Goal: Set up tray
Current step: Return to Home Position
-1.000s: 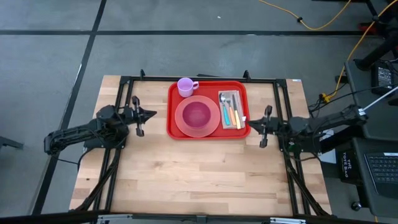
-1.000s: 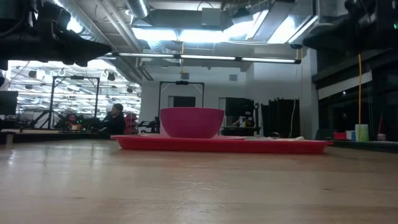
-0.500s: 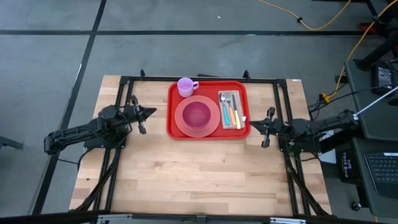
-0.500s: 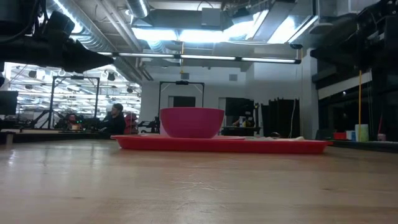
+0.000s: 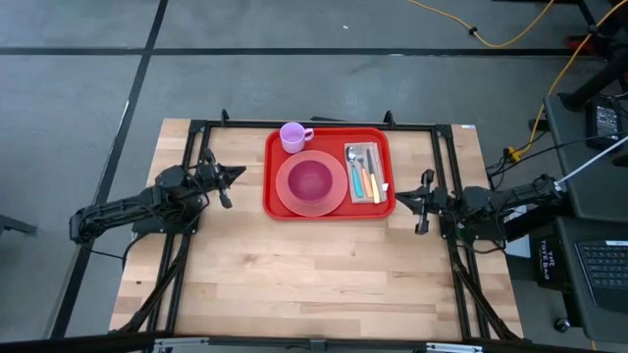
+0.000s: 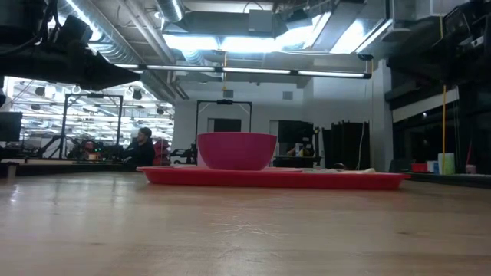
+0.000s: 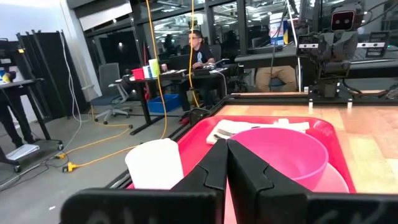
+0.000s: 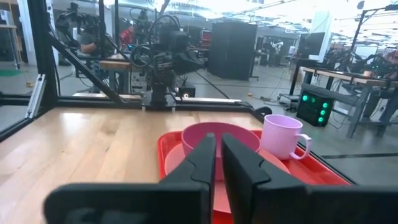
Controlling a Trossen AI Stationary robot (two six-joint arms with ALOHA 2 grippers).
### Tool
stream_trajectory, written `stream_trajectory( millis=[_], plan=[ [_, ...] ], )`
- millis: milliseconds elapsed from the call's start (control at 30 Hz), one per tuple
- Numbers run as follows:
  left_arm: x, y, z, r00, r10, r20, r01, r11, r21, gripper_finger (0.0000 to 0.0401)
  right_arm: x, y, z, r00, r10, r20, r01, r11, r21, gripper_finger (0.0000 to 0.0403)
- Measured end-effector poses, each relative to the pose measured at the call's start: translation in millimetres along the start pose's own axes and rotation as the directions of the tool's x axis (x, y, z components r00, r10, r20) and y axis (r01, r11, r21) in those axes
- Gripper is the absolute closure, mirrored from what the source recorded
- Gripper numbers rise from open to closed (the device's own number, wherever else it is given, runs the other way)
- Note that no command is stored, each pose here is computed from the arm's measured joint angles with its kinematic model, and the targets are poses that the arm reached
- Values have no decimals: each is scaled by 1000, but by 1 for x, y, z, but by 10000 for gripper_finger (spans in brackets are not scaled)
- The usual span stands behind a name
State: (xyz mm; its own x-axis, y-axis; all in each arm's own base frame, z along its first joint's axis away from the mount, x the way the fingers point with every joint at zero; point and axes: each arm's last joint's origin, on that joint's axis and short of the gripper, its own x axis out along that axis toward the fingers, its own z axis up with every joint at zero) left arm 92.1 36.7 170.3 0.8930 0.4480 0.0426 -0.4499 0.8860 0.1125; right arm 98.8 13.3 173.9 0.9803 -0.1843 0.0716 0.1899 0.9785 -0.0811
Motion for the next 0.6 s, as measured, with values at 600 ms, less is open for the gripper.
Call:
stream_trajectory(
  millis=[600],
  plan=[
    [0, 0, 0, 1000, 0, 0, 0, 1000, -1, 397, 0, 0, 0, 1000, -1, 3, 0, 996, 85, 370]
  ],
)
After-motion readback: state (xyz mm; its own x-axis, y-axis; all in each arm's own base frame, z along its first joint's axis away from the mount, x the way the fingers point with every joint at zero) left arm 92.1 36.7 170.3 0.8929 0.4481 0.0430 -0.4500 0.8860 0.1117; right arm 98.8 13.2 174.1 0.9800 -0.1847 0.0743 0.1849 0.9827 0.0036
